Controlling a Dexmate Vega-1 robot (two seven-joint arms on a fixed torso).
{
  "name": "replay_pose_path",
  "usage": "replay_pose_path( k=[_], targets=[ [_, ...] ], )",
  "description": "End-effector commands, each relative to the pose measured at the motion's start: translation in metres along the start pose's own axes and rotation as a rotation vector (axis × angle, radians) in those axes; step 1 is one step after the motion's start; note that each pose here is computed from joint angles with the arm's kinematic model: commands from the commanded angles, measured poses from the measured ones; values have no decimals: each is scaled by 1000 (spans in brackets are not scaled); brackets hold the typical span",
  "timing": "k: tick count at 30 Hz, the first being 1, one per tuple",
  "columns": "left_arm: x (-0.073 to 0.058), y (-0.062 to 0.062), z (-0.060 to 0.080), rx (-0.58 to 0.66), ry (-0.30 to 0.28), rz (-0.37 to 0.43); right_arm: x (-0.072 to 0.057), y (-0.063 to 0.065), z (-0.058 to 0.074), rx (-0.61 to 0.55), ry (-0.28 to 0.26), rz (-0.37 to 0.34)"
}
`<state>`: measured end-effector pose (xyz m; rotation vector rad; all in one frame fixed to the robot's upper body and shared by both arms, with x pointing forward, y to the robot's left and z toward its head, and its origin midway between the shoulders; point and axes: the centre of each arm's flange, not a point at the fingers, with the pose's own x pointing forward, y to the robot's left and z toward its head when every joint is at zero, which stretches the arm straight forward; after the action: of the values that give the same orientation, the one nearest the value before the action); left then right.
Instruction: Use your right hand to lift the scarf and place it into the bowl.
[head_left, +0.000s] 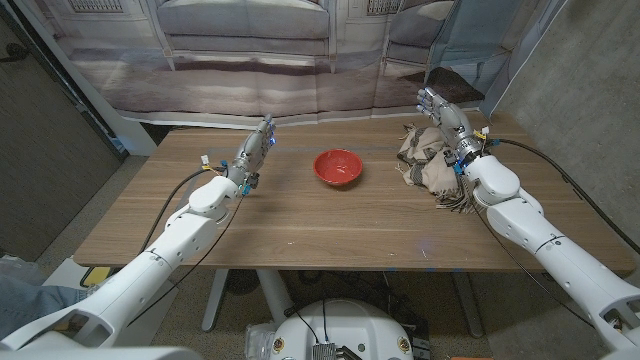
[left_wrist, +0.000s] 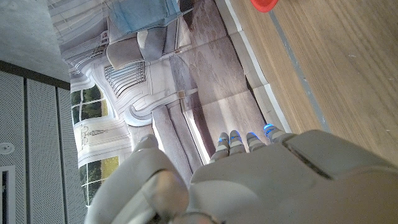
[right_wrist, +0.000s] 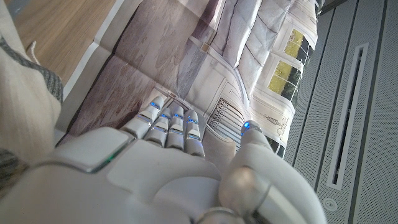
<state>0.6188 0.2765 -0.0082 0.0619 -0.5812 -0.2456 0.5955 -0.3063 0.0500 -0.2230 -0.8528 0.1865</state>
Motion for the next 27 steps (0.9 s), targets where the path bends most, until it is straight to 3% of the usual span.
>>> replay_pose_path(
  k=[1, 27],
  targets=[
    [-5, 2, 3, 11, 1, 2, -1, -4, 3, -42, 1, -13],
    [-17, 6, 5, 5, -14, 11, -8, -20, 8, -166, 43, -88]
  ],
)
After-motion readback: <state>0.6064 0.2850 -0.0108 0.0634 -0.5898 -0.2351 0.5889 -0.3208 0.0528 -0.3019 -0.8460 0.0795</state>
